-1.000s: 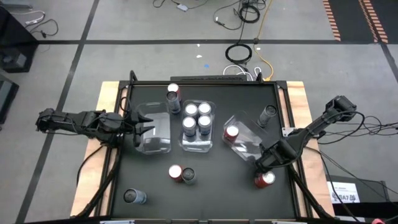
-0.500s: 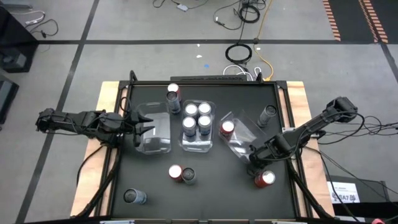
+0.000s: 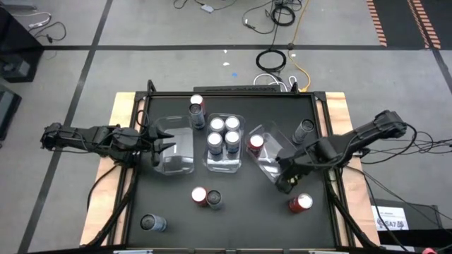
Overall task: Sort soda cans
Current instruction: Adjust the right transparent bin
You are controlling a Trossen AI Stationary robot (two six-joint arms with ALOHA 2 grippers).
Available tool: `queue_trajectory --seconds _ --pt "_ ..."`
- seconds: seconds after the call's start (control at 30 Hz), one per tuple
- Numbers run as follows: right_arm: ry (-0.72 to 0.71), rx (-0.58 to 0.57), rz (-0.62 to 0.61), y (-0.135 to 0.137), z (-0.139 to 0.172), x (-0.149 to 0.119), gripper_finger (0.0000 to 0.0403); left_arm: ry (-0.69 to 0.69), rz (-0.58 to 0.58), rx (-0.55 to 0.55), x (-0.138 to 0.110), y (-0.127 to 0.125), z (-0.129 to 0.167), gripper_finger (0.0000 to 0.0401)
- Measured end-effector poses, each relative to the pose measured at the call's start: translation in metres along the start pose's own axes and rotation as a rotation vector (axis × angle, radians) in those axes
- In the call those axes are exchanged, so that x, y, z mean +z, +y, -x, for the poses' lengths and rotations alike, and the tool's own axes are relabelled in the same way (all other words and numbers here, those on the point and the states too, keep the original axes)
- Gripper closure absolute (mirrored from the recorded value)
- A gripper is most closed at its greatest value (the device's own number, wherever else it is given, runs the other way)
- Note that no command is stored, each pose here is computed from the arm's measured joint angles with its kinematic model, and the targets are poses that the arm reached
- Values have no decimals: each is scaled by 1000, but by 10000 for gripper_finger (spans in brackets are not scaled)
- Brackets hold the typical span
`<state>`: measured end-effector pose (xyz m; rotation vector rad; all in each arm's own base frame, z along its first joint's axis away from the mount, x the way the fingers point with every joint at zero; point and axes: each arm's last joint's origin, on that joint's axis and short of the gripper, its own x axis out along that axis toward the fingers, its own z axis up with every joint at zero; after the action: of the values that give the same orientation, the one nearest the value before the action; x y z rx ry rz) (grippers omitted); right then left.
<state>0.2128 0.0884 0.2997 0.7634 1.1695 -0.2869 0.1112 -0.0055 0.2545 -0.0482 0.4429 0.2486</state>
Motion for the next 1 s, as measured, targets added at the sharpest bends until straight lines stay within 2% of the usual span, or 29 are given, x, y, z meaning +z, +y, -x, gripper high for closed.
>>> queue_trajectory --seconds 0.07,0.23,0.33,0.47,0.63,1.0 --pt "-29 -11 30 4 19 4 403 0 0 2 0 0 0 246" --pt "-41 -147 117 -2 55 6 403 0 0 3 0 0 0 246" --pt "-17 -162 253 -4 63 7 402 0 -1 2 0 0 0 246" --pt "2 -181 348 -4 60 9 384 0 -1 2 0 0 0 246" --pt "74 -251 460 -3 48 12 330 1 6 3 0 0 0 246" --pt "230 -321 810 14 3 19 187 0 9 3 0 0 0 246"
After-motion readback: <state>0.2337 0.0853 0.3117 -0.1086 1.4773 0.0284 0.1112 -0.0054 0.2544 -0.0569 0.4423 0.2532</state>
